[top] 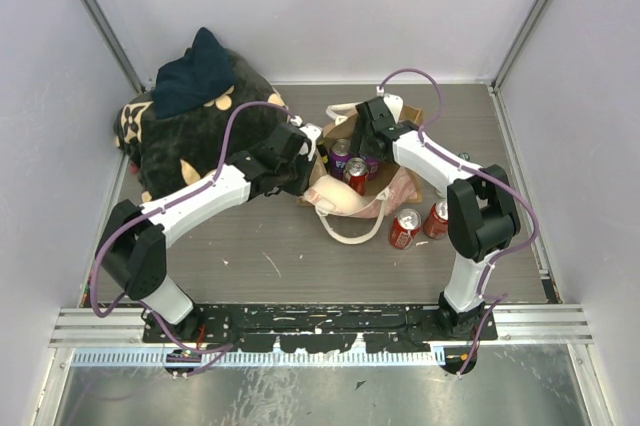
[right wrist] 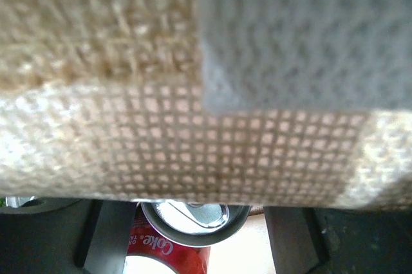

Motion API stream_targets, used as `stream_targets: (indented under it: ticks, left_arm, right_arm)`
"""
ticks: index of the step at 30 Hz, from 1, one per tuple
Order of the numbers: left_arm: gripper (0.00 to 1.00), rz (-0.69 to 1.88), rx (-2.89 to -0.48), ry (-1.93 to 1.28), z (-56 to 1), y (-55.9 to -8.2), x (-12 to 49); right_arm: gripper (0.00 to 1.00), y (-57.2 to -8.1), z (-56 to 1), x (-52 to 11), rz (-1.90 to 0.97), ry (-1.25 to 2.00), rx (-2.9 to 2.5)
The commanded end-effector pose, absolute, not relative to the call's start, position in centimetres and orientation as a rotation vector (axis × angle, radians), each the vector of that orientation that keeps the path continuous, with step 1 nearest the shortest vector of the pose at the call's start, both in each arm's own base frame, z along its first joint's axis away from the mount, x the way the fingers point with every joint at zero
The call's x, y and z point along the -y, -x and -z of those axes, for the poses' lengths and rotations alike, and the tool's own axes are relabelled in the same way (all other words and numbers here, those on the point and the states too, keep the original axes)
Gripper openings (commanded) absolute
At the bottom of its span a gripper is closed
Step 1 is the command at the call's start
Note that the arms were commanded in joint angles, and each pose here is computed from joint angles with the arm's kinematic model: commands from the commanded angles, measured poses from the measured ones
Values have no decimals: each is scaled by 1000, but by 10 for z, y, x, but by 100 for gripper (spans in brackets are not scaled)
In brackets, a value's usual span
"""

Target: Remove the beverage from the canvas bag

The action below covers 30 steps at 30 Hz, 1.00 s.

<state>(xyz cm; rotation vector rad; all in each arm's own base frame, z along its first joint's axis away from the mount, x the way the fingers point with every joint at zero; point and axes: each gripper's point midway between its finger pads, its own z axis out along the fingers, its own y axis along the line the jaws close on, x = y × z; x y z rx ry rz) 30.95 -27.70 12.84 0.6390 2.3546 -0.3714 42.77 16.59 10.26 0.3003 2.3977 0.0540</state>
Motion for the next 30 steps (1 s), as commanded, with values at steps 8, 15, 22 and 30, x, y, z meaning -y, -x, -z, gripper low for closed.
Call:
stream_targets:
  ticks: [8,15,22,30]
  left_arm:
    - [31,333,-2407,-679,-116,-307,275]
    - [31,328,-2405,-685,-116,-308,275]
    - [34,341,-2391,-673,-121,-311,279]
    - [38,350,-2372,-673,-127,-317,284]
  right_arm:
    - [1,-382,-49,-158,14,-210,-2616]
    - [0,-426,-147,-158,-3,-134,-2353]
    - [0,-428,-267,-161,-71,-103,-2111]
    - [0,-374,-333,-180,-134,-3,-2003]
